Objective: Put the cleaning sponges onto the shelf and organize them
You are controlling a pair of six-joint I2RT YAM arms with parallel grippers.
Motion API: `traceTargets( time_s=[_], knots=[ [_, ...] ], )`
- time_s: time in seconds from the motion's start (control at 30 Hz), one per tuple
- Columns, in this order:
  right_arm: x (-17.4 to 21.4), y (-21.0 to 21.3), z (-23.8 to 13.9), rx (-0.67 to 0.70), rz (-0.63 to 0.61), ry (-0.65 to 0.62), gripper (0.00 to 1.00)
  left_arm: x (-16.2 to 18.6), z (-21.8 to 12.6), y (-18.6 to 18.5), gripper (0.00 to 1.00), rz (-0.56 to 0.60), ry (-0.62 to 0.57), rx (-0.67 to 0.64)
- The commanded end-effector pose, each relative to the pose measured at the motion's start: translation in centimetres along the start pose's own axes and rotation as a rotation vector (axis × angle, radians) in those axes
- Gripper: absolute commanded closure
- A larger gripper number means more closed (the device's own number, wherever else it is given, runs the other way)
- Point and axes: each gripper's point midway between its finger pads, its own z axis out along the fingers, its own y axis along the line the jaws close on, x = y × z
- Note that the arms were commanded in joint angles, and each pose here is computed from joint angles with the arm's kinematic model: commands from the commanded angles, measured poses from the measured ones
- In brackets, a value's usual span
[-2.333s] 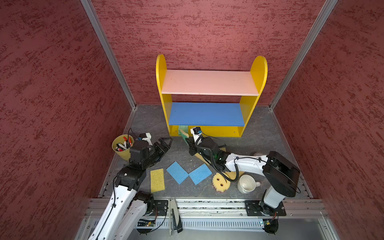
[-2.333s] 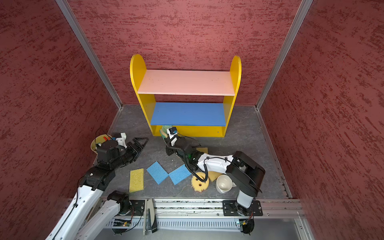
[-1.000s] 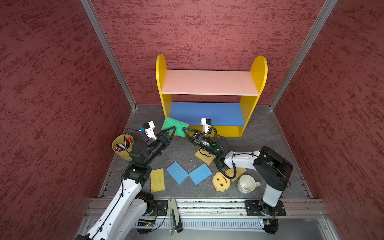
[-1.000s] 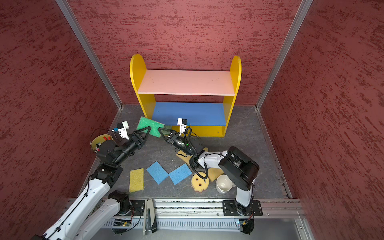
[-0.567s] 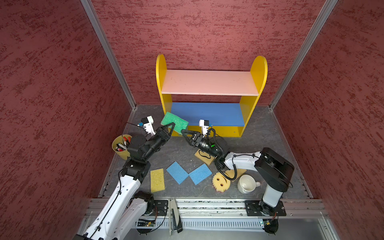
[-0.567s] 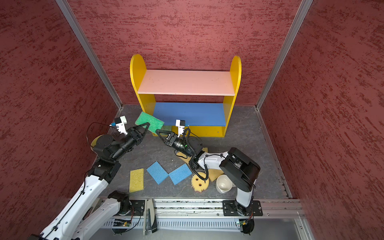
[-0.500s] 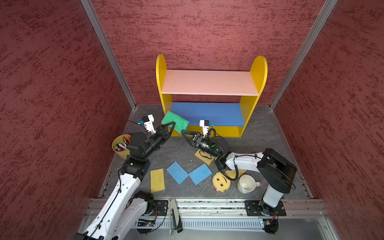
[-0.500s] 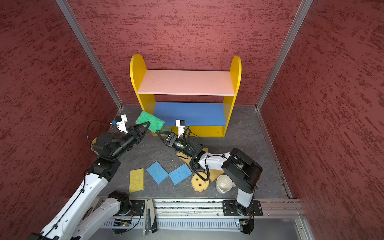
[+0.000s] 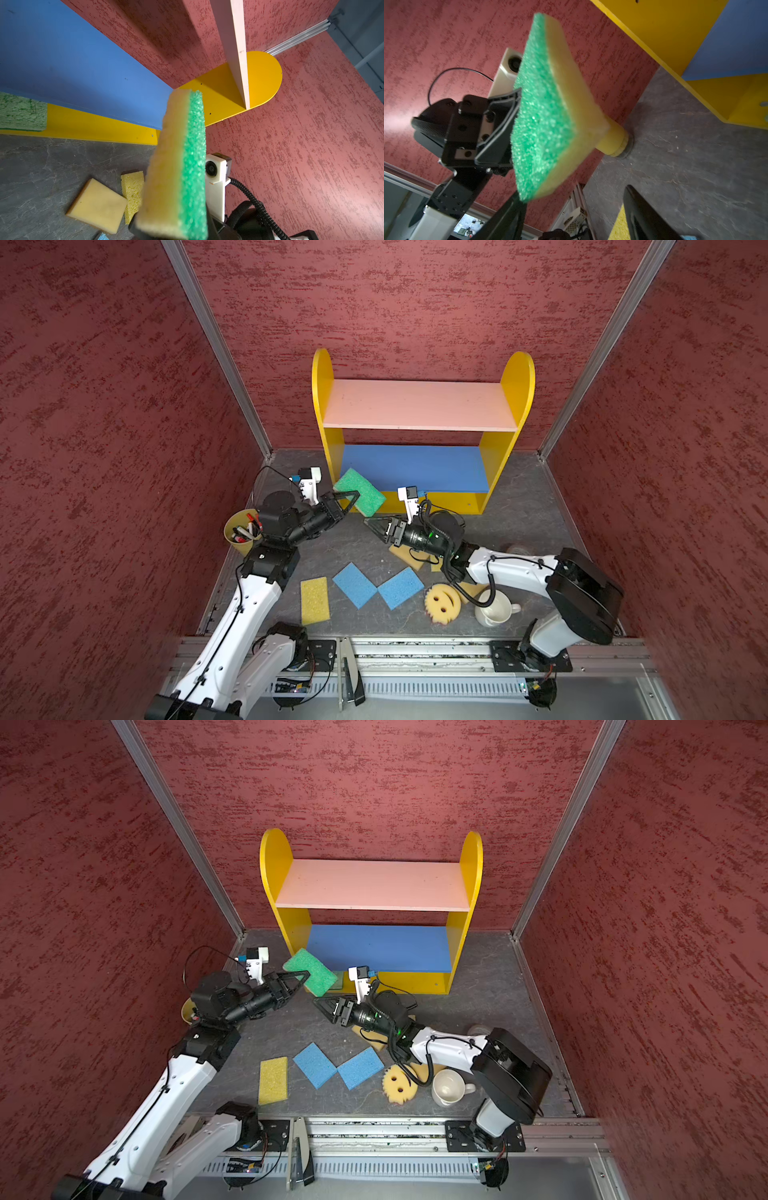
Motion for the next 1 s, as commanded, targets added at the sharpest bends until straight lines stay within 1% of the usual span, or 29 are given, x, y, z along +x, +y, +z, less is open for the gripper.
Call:
traceTargets(
  time_s=[0.0,0.13,0.33,0.53,0.77,0.8,0.83,0.97],
  knots=[
    [0.9,-0.5,-0.8,0.060,-0.096,0.075,0.26,0.5,-0.7,-1.1,1.00,0.061,0.031,0.020],
    [0.1,-0.4,-1.5,0.082,-0.135,0.060,0.25,0.5,-1.1,-0.7,1.00,0.069,0.031,0.004],
    [-1.0,-0.8,-2.3,0.082,-0.127,0.041,0.25,0.6,-1.5,-1.1,1.00,0.071,0.040,0.028],
    [-2.3,0.1,-2.8,-0.016,-0.093,0.032,0.25,0.7,-1.5,-0.8,1.00,0.057,0.069,0.037],
    [-2.8,2.6,-3.0,-0.092,-0.176,0.058,0.30,0.6,-1.4,-0.1,1.00,0.042,0.078,0.037],
    [-2.7,2.7,-3.0,-0.095,-0.180,0.062,0.32,0.6,-1.3,0.0,1.00,0.041,0.082,0.039],
    [-3.3,3.8,-3.5,-0.117,-0.195,0.048,0.33,0.6,-1.3,0.0,1.00,0.040,0.085,0.043],
    [-3.6,4.7,-4.0,-0.163,-0.199,0.047,0.40,0.6,-1.1,0.1,1.00,0.033,0.093,0.046]
  ],
)
